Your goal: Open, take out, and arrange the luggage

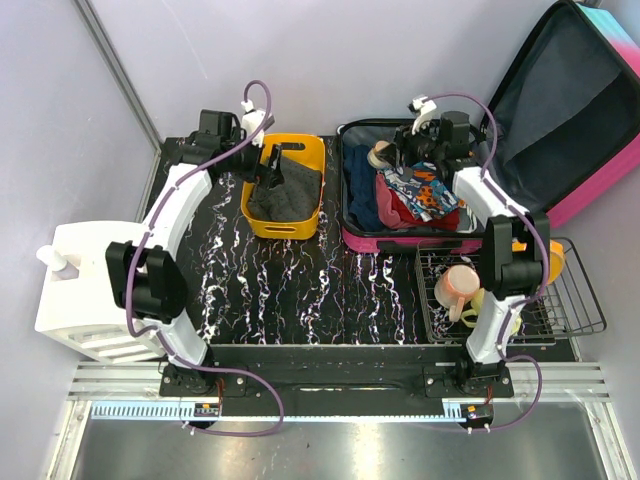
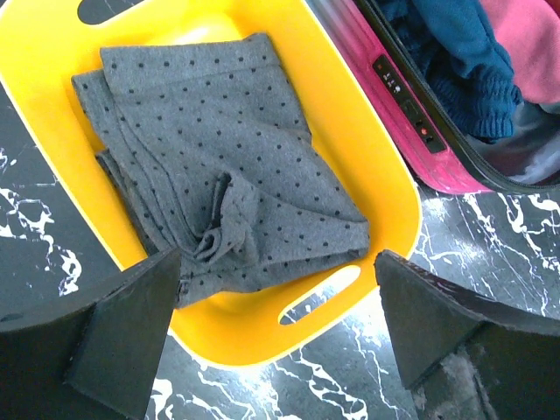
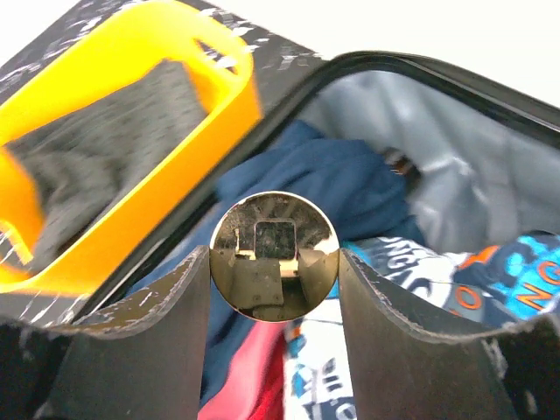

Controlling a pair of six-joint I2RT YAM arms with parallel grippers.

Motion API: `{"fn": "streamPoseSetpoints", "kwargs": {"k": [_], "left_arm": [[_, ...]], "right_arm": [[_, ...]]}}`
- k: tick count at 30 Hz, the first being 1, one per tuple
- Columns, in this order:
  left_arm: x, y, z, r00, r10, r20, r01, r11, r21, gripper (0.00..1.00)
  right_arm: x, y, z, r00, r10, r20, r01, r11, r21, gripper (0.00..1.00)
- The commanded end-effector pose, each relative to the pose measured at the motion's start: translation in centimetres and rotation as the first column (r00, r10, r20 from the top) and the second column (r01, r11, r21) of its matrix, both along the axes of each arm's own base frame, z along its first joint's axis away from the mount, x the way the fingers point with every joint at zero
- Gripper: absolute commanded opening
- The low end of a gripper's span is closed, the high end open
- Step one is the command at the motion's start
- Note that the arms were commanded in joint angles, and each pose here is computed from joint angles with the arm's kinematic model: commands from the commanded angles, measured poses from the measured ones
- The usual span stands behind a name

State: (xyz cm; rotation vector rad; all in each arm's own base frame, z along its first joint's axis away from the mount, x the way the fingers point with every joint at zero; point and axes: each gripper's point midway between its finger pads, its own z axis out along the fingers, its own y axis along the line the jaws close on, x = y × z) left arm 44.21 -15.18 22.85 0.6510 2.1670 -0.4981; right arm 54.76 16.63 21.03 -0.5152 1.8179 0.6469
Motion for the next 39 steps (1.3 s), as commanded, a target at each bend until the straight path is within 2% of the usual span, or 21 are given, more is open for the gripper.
{"fn": "streamPoseSetpoints", "kwargs": {"k": [1,5,9,10,12,13,17,22,25,29,33,34,36,39], "left_arm": [[-0.6,0.3,3.3,0.996,0.018,0.084,-0.012,0.998,-0.066,0.97],[-1.3,0.6,3.3,0.997,0.027,0.074,-0.020,0.996,-0.093,0.99],[-2.1,1.0,3.7,0.997,0.035,0.073,-0.027,0.993,-0.111,0.99],[-2.3,1.1,3.9,0.997,0.035,0.075,-0.027,0.993,-0.115,0.99],[-2.8,1.4,4.2,0.996,0.044,0.077,-0.033,0.991,-0.133,0.99],[-2.8,1.6,4.1,0.995,0.061,0.080,-0.050,0.990,-0.132,0.99],[-3.1,2.8,4.2,0.986,0.140,0.090,-0.126,0.982,-0.141,0.99],[-5.2,3.1,4.8,0.979,0.144,0.144,-0.112,0.971,-0.209,0.99],[-6.3,3.6,5.4,0.969,0.157,0.189,-0.115,0.969,-0.217,0.99],[-7.8,4.3,4.5,0.975,0.124,0.183,-0.095,0.983,-0.158,0.99],[-9.0,4.8,3.3,0.986,0.089,0.141,-0.072,0.990,-0.120,0.99],[-9.2,5.0,3.1,0.987,0.087,0.136,-0.072,0.991,-0.116,0.99],[-9.6,5.2,2.5,0.991,0.070,0.117,-0.059,0.994,-0.096,0.99],[-10.3,5.2,1.9,0.993,0.032,0.110,-0.024,0.997,-0.074,0.99]], "right_arm": [[-7.2,4.6,7.6,0.911,0.327,0.251,-0.331,0.943,-0.027,0.00],[-13.3,7.1,8.1,0.816,0.496,0.297,-0.492,0.866,-0.092,0.00],[-18.1,9.3,5.7,0.732,0.616,0.290,-0.598,0.786,-0.160,0.00],[-19.3,10.5,5.4,0.682,0.661,0.313,-0.630,0.749,-0.207,0.00],[-21.4,11.4,3.7,0.654,0.707,0.268,-0.675,0.706,-0.216,0.00],[-22.4,12.4,3.2,0.616,0.739,0.274,-0.700,0.673,-0.240,0.00],[-24.4,14.8,-0.2,0.538,0.810,0.235,-0.754,0.587,-0.296,0.00],[-25.4,17.3,-4.7,0.459,0.869,0.185,-0.788,0.494,-0.366,0.00],[-25.7,18.4,-6.0,0.442,0.882,0.163,-0.796,0.469,-0.383,0.00],[-25.7,19.0,-8.8,0.427,0.897,0.112,-0.803,0.434,-0.409,0.00],[-25.8,19.1,-10.5,0.401,0.913,0.081,-0.808,0.394,-0.438,0.11],[-26.0,19.0,-11.4,0.388,0.920,0.060,-0.815,0.373,-0.444,0.20],[-25.9,18.9,-12.0,0.381,0.923,0.042,-0.812,0.357,-0.461,0.28],[-26.1,18.9,-12.6,0.374,0.927,0.027,-0.809,0.340,-0.480,0.58]]}}
